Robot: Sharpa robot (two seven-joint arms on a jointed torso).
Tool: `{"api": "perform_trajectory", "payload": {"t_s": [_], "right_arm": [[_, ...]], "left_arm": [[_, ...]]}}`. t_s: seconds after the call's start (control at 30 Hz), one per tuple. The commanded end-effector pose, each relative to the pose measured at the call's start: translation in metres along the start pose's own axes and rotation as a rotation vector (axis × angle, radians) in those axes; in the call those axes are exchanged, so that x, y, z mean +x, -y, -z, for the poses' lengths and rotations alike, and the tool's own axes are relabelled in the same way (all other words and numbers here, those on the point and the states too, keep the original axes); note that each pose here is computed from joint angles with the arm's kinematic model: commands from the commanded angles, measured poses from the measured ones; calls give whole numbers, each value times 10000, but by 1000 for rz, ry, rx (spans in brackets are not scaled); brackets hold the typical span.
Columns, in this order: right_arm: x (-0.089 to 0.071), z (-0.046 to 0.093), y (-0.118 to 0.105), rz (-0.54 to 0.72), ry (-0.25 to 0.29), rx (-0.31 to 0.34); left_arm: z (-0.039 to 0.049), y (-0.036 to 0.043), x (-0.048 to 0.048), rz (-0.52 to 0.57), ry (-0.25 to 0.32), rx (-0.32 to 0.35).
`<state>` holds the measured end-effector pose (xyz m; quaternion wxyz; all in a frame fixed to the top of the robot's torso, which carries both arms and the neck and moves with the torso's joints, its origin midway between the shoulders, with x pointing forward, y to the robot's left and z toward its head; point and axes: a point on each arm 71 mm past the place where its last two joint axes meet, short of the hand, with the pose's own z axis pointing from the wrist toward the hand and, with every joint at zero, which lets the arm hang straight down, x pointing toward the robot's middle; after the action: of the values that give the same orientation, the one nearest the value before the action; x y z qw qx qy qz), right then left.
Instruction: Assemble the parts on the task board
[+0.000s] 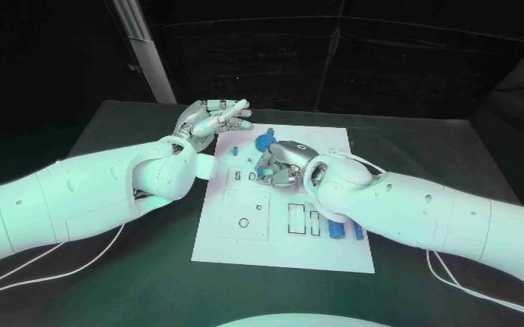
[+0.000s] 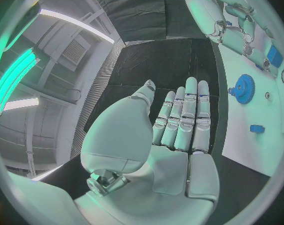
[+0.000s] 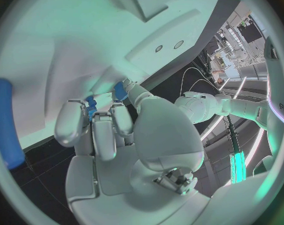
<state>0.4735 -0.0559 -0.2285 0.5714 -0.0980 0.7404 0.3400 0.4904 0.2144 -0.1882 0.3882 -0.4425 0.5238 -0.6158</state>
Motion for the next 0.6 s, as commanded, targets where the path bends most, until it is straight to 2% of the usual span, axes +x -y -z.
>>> {"api": "perform_trajectory", "payload": {"t_s": [0.03, 0.3, 0.6], "right_arm": [[90, 16, 45, 22, -69, 28], [94, 11, 14, 21, -69, 23], [48, 20, 30, 10, -8, 43]], "left_arm": [[-3, 14, 9, 6, -13, 7], [0, 14, 5, 6, -12, 7], [-3, 13, 7, 7, -14, 6]]}}
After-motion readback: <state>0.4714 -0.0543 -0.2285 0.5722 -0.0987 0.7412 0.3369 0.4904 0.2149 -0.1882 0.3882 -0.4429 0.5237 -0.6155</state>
